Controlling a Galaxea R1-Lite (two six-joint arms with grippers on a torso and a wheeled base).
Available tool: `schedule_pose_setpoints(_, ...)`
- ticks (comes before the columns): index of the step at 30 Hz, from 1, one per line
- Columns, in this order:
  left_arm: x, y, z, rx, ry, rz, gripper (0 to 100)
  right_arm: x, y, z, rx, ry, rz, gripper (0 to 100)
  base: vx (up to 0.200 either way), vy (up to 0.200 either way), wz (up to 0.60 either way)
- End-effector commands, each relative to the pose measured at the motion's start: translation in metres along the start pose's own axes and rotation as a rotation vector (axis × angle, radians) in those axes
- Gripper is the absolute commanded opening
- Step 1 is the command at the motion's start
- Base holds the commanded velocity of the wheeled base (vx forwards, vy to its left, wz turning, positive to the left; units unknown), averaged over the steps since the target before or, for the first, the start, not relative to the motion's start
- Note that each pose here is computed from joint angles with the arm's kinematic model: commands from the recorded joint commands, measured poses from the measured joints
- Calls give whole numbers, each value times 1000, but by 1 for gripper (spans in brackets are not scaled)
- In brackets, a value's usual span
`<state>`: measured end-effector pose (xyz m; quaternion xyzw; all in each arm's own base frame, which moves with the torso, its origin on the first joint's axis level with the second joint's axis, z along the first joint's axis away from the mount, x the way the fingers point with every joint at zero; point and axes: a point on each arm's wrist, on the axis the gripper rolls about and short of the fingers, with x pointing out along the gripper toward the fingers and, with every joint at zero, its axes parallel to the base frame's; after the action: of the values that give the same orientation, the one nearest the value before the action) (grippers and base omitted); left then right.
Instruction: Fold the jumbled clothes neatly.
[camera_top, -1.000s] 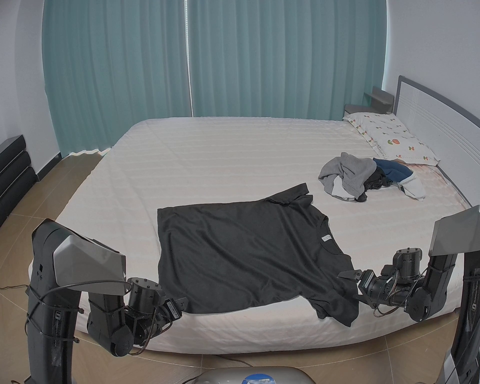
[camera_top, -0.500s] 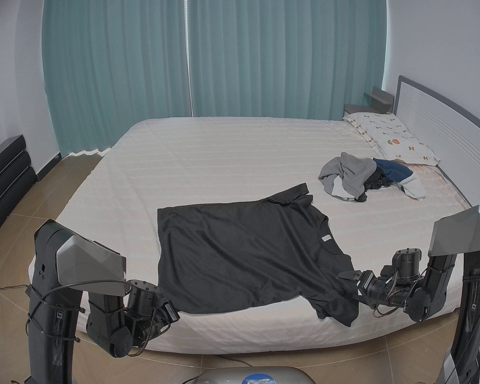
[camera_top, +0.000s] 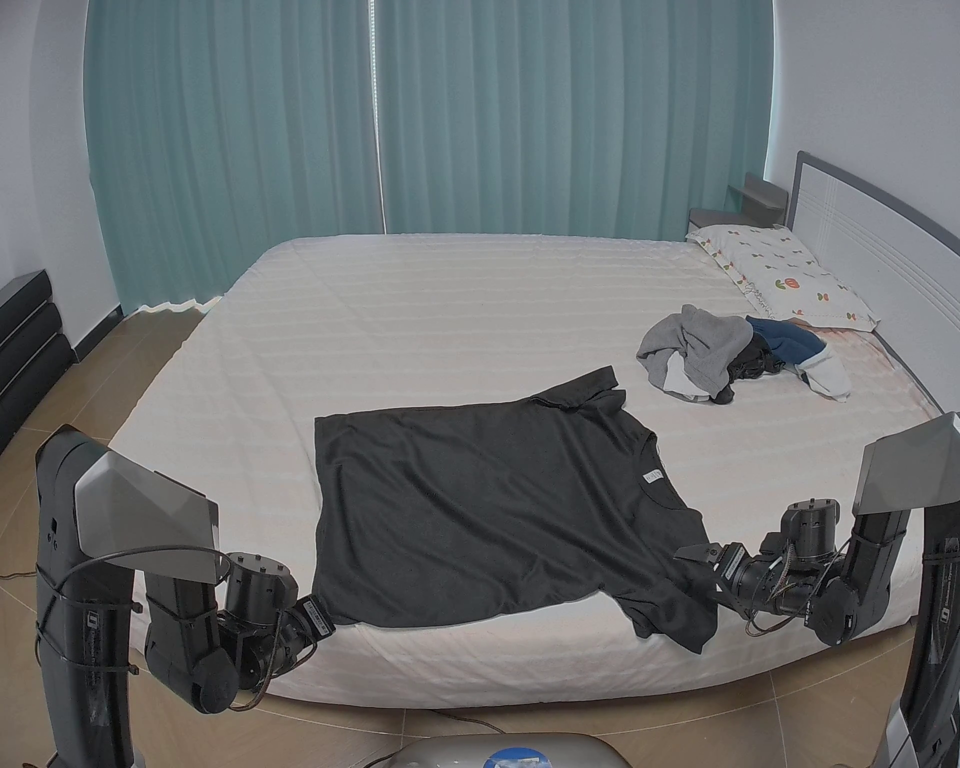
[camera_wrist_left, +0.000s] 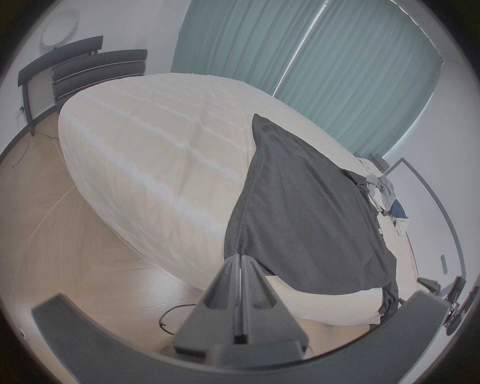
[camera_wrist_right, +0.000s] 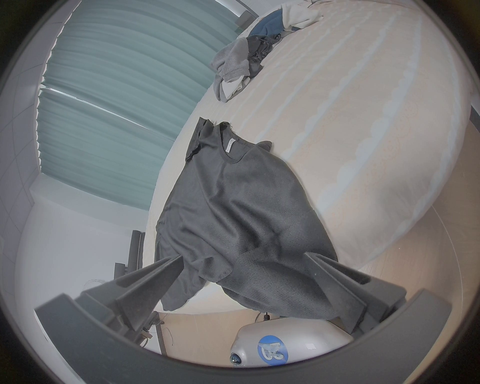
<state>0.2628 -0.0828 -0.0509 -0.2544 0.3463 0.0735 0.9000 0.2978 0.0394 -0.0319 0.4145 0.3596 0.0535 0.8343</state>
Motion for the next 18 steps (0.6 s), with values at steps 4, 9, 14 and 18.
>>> schedule_pose_setpoints(4, 7, -2, 4, -38, -10, -18, 100, 3, 0, -3, -4, 11, -2, 100, 0, 0, 0)
schedule_pose_setpoints(9, 18, -4, 3, -17, 7, -47, 100, 3, 1, -4, -6, 12, 0, 100, 0, 0, 0)
schedule_pose_setpoints(14, 28, -3, 1, 39, 15, -55, 100, 4, 1, -3, -7, 11, 2, 100, 0, 0, 0)
schedule_pose_setpoints(18, 30, -2, 3, 96, 28, -99, 100, 4, 1, -3, -7, 10, 3, 100, 0, 0, 0)
